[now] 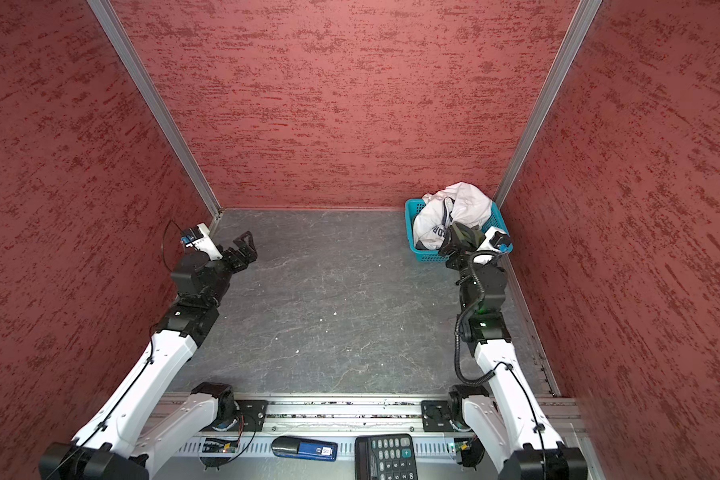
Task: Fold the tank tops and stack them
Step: 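Reach the right gripper into the teal basket while the left gripper moves forward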
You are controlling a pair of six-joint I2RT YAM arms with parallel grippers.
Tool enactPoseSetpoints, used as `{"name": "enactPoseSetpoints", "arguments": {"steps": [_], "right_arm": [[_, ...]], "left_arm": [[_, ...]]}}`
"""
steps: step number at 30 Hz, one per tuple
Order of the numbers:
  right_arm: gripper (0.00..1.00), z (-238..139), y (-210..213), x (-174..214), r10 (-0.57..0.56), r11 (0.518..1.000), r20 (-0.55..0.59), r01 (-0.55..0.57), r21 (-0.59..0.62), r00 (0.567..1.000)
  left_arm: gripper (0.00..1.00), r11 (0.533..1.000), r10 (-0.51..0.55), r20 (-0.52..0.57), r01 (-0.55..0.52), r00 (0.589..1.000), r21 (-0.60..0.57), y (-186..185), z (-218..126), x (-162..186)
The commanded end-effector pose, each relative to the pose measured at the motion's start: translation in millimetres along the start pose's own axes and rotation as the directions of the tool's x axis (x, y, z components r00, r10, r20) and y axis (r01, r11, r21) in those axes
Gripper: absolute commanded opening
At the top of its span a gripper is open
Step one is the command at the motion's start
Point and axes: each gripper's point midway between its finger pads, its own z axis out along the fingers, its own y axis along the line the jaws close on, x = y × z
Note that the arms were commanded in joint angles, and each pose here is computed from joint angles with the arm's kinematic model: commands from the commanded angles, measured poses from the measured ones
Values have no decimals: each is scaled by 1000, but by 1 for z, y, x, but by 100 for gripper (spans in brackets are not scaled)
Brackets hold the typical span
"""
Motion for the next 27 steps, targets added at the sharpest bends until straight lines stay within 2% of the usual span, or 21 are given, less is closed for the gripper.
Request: {"name": "enactPoseSetpoints", "arguments": {"steps": [1,3,5,11,14,17,21,24,27], "right_arm": [[99,-12,-3,67,75,997,-278,-81,-10,958],[99,-10,-2,73,86,995,-289,-98,-30,953],[99,-4,-2,75,82,995,-302,-94,-26,950],[99,40,-25,83,57,991,-379,-7,131,924],[98,67,-36,91,50,980,-416,36,198,908],[97,96,-43,103,49,969,-458,68,236,887],[97,126,-72,117,43,913,-513,175,368,857],[97,138,-91,116,20,866,-520,245,435,854],[92,148,-109,119,22,836,-533,277,475,846]], "left_arm": [[100,976,-213,-238,199,947,-83,29,-10,54],[100,961,-269,-274,276,923,-17,29,-7,62],[100,964,-246,-308,265,919,20,27,-4,68],[100,992,-102,-374,122,922,31,13,3,96],[100,999,25,-390,-7,921,47,-3,4,111],[100,989,146,-417,-121,897,85,-16,0,128],[100,971,240,-425,-216,873,105,-18,-9,145],[99,964,266,-411,-232,872,131,-19,-11,152],[99,962,271,-403,-239,874,129,-17,-9,154]]}}
